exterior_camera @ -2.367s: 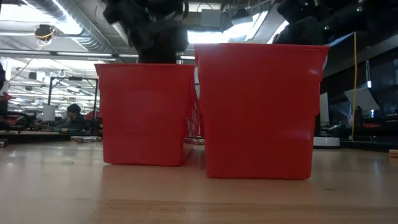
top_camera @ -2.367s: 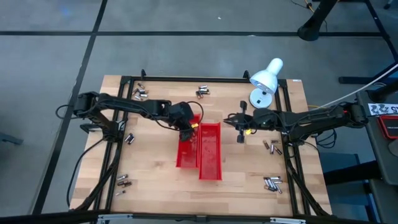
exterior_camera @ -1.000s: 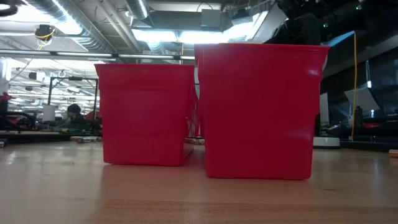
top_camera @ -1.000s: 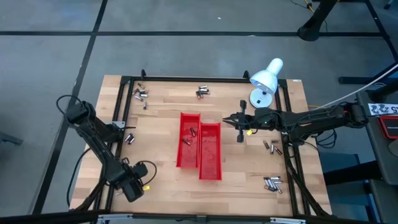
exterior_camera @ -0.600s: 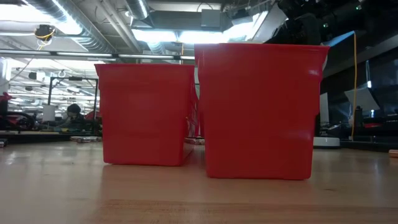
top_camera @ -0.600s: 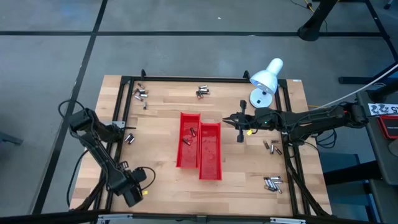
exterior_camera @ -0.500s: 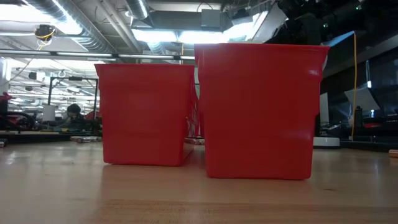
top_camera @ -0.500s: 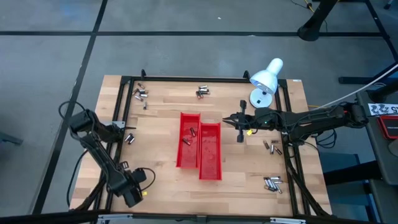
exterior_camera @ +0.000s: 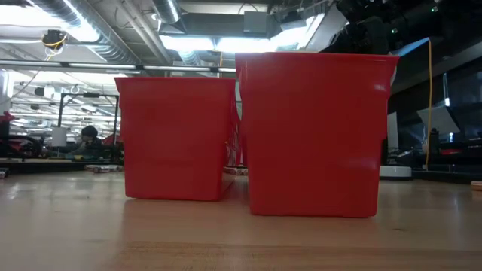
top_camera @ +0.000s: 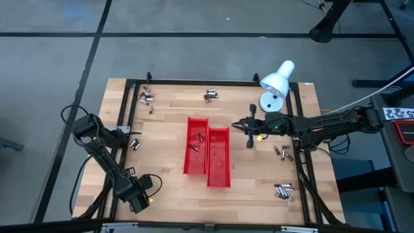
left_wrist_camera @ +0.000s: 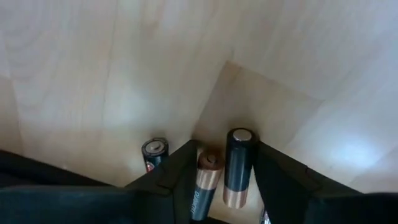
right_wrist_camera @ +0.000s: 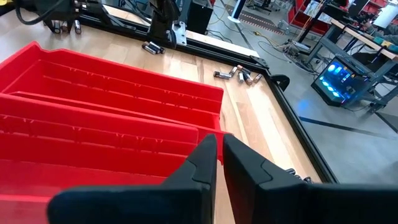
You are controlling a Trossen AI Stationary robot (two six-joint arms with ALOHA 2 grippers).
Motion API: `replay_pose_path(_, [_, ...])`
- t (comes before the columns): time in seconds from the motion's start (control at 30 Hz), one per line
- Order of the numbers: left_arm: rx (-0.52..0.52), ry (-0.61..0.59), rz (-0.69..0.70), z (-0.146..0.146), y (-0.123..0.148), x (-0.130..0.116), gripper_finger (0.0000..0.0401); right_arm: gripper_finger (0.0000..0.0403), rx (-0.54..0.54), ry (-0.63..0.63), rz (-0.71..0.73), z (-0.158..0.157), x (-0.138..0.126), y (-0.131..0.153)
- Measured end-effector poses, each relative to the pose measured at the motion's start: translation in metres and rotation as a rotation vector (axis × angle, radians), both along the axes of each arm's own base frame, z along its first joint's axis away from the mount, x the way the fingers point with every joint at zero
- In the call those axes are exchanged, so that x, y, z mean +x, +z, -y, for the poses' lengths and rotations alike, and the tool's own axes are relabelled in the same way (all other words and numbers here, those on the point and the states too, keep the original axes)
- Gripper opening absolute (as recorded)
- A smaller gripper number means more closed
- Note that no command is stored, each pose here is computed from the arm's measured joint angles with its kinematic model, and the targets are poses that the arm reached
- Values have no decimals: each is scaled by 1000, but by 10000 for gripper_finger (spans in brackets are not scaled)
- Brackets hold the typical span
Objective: Sort batteries
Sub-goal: Put the black battery into the left red bin
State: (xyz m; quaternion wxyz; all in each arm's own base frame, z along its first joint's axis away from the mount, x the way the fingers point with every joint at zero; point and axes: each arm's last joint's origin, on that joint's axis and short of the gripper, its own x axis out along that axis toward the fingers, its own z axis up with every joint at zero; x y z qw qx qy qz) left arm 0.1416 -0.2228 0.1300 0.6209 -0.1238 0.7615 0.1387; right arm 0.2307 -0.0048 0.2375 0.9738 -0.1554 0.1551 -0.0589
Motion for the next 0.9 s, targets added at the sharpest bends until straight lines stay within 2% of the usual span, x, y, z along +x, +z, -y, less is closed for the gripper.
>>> replay_pose_path(0.27, [-11,-23,-6,-3,-1,3,34,30,-1,0,1,0,0,0])
replay_pose_path(0.43, [-9,2,-2,-12,5,11,34,30,-1,0,1,0,0,0])
replay_pose_path(0.5, [38,23,23,-20,8,13,34,30,-1,0,1,0,0,0])
replay_pose_path(0.77, [146,51,196,-37,29,32,34,30,-1,0,2,0,0,0])
replay_pose_path(0.9, [175,29,332,-42,46,55,34,30,-2,0,6,0,0,1])
